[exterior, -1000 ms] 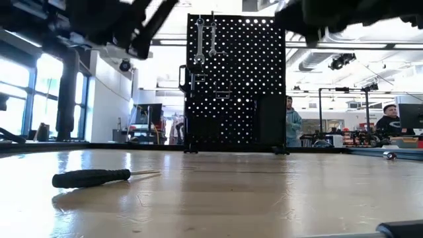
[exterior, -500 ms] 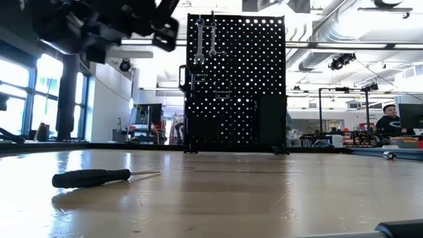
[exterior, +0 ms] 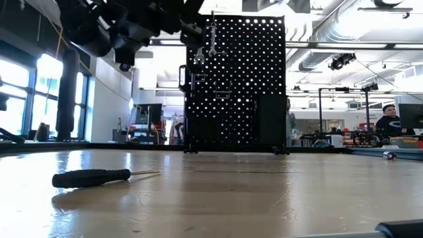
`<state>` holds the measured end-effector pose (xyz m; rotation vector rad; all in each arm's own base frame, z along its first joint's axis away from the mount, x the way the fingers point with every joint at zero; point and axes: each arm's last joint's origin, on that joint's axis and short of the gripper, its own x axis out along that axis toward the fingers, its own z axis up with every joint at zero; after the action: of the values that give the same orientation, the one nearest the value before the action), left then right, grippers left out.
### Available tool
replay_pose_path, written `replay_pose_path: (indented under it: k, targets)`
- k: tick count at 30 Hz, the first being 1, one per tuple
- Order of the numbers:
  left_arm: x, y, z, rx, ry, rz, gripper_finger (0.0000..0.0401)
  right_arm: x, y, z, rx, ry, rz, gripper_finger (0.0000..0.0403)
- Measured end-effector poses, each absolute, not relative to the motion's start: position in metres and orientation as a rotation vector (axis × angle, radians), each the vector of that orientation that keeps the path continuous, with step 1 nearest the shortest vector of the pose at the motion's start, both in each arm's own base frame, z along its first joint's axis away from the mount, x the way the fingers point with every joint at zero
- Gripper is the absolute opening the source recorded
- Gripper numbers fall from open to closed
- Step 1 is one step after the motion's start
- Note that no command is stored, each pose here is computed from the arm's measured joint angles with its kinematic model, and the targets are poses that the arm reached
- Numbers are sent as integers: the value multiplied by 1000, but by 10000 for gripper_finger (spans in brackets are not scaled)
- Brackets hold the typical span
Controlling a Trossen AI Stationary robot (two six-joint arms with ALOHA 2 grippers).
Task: Hang tools onto peg board
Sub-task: Hang the wire stripper on the pegboard
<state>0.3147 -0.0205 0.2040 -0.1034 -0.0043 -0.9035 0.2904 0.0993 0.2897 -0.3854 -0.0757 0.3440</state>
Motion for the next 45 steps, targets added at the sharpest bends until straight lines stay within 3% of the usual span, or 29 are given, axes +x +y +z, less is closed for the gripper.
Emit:
replay_pose_path:
  k: [22, 27, 35, 38, 45]
  targets:
    - [324, -15, 203, -114, -3, -838, 52, 297, 103, 284, -357, -109, 395, 158]
    - [324, -13, 203, -115, -5, -816, 52, 298, 101, 284, -358, -104, 384, 120]
    - [324, -13, 202, -121, 2, -798, 46, 298, 98, 283, -382, -101, 381, 17]
    - [325, -12, 205, -110, -19, -779, 9, 298, 99, 280, -379, -74, 393, 8]
    - [325, -5, 204, -127, -11, -758, 3, 299, 97, 279, -370, -61, 380, 5]
